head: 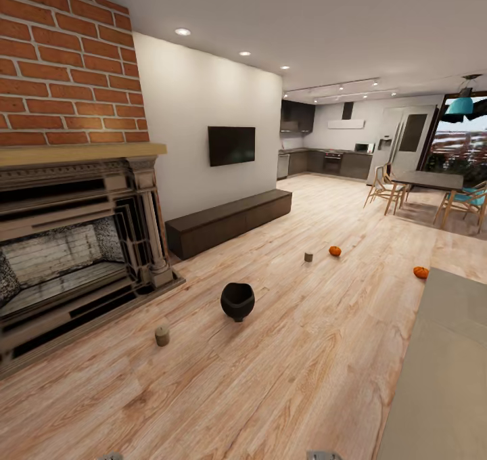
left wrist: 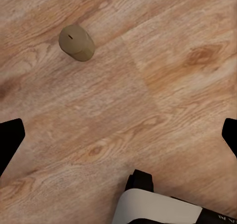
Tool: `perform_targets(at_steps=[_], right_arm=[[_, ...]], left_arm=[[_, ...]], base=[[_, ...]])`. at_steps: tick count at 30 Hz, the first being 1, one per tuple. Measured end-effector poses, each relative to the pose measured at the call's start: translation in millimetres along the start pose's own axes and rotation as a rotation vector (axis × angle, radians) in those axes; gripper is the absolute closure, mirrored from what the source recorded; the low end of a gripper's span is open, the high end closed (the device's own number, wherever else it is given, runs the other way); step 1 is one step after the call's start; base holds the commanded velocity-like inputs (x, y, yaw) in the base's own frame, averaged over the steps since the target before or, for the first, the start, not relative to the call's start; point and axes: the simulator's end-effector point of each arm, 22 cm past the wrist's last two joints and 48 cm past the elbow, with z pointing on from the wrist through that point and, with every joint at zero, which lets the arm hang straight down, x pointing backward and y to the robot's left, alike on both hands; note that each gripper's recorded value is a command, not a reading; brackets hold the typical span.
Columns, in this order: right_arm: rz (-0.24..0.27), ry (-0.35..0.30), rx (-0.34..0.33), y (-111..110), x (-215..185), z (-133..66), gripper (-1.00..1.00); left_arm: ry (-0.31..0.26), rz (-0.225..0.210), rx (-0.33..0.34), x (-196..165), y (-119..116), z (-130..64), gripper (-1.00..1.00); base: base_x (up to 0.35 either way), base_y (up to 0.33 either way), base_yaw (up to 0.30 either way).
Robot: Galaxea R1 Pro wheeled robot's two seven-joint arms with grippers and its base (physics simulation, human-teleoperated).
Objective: Place each of the two pumpkins and all three candles from the living room inside a cabinet in the living room (use any cabinet), then make sure every cabinet is closed, and position the cauldron so it is next to a table in the living room.
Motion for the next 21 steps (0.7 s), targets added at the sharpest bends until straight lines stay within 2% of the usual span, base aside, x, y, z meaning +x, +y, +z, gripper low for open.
perform_targets(at_steps=[7,15,21], right_arm=[[-0.001,-0.007,-0.011,2.8,-1.4,-0.1,-1.00],[0.009,-0.045,-0.012,3.2,-6.4,0.7,-1.00],[0.008,-0.047,-0.012,2.0,-7.0,-6.9,-1.00]], left_arm=[[-0.013,-0.005,-0.001,-3.8,2.9,0.4,-1.00],[-0.015,-0.005,0.014,-3.8,-2.2,0.3,-1.00],[-0.016,-0.008,0.014,-6.9,0.2,-7.2,-1.00]], base=[[0.000,0.000,0.000],[0.000,0.000,0.000],[0.000,0.000,0.000]])
